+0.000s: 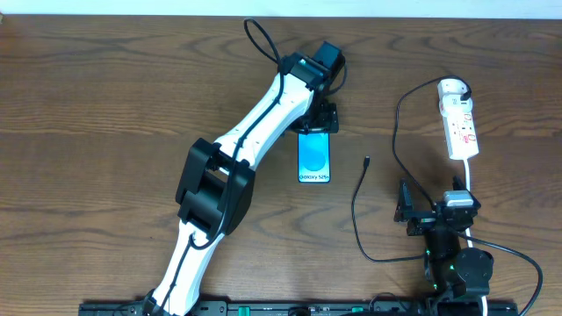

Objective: Plug charger to phone and switch on socket
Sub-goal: 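Lower the left gripper down onto the top end of the phone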

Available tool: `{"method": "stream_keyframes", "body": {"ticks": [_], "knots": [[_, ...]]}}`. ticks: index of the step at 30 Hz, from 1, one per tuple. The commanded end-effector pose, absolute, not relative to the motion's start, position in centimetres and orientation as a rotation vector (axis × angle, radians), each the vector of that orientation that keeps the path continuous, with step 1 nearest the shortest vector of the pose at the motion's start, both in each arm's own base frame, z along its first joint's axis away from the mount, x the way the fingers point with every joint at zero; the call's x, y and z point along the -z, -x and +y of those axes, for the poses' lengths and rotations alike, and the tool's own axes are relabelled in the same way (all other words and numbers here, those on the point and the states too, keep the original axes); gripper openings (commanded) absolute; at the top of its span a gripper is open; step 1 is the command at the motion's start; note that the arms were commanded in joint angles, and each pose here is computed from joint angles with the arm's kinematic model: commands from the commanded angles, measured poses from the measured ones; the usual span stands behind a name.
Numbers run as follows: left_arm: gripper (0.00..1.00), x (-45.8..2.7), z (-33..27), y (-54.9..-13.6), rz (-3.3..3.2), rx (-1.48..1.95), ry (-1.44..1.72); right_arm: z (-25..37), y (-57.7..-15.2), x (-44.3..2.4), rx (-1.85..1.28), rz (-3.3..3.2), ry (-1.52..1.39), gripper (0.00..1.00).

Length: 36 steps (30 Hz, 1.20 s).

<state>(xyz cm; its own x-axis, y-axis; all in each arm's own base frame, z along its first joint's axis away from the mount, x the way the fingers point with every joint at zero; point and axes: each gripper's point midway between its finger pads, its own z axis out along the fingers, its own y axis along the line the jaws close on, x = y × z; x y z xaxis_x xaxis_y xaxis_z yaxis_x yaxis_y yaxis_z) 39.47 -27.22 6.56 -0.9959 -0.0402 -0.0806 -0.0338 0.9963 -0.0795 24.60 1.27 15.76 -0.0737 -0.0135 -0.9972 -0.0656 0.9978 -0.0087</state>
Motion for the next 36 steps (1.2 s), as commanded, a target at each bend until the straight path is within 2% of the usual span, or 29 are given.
{"method": "stream_keyframes", "body": {"ticks": [1,28,36], "knots": [[0.98,-4.7,-27.4,-39.1,3.075,0.116,-0.089,1.2,-24.6,-15.7,-0.031,1.645,0.068,0.99],[0.98,-2.4,-29.3,-38.0,3.08,0.128,-0.132,1.2,-24.6,-15.7,-0.031,1.645,0.068,0.99],[0.98,-0.6,-29.5,-37.4,3.091,0.041,-0.107,1.2,-24.6,-15.7,-0.031,1.645,0.068,0.99]]}}
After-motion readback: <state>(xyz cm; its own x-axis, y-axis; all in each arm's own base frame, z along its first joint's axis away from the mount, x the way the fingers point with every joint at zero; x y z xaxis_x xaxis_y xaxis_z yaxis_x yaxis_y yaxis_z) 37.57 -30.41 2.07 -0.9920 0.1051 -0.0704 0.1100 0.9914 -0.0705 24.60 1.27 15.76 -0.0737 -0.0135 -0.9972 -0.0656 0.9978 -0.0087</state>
